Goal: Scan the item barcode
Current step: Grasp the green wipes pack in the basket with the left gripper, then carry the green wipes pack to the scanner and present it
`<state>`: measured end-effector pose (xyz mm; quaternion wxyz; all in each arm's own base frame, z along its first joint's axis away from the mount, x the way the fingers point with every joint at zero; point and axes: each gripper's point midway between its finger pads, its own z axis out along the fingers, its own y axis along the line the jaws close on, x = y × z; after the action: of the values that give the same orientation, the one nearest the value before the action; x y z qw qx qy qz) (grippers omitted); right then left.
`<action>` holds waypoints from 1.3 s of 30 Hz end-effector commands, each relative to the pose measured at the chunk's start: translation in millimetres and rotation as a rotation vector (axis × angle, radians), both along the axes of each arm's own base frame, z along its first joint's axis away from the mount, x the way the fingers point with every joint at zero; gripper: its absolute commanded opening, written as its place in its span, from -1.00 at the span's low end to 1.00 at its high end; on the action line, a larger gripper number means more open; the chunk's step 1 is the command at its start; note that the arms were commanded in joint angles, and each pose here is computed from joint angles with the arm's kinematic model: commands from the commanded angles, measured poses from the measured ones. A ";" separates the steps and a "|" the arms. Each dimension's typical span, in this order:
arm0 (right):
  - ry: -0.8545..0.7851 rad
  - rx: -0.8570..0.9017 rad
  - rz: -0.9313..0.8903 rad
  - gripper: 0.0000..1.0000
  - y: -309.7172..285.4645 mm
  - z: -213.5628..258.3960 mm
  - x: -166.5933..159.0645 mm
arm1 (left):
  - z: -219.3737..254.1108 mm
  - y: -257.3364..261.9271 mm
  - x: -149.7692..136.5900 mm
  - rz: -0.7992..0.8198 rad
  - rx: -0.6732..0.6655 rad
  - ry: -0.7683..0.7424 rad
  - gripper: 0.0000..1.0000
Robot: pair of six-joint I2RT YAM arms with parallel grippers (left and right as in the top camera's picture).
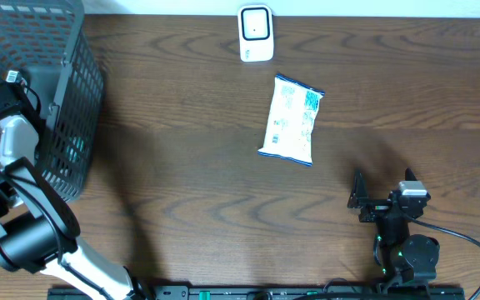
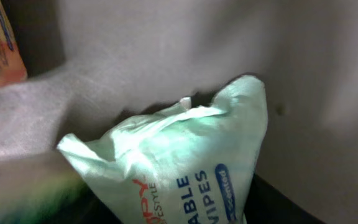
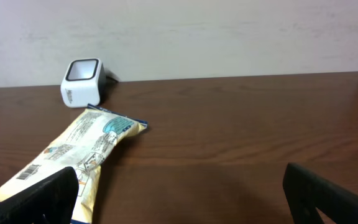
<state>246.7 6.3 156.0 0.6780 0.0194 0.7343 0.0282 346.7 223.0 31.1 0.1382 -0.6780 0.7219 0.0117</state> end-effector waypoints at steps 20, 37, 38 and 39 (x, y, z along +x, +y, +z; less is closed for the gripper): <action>0.003 -0.009 -0.009 0.99 -2.4 -1.1 -0.1 | 142.5 27.4 -7.7 -0.039 0.199 -0.288 -0.85; 0.003 -0.009 -0.009 0.98 -2.4 -1.1 -0.1 | 429.5 -177.0 -5.2 -0.661 0.246 -1.276 -0.85; 0.003 -0.009 -0.009 0.98 -2.4 -1.1 -0.1 | 425.2 -192.2 -1.0 -0.718 0.233 -1.268 -0.85; 0.003 -0.009 -0.009 0.98 -2.4 -1.1 -0.1 | 418.5 -209.9 3.7 -0.782 0.212 -1.253 -0.85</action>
<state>246.7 6.3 155.9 0.6779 0.0194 0.7344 0.0282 339.1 65.8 457.5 0.6153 -0.3181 0.6455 -0.3219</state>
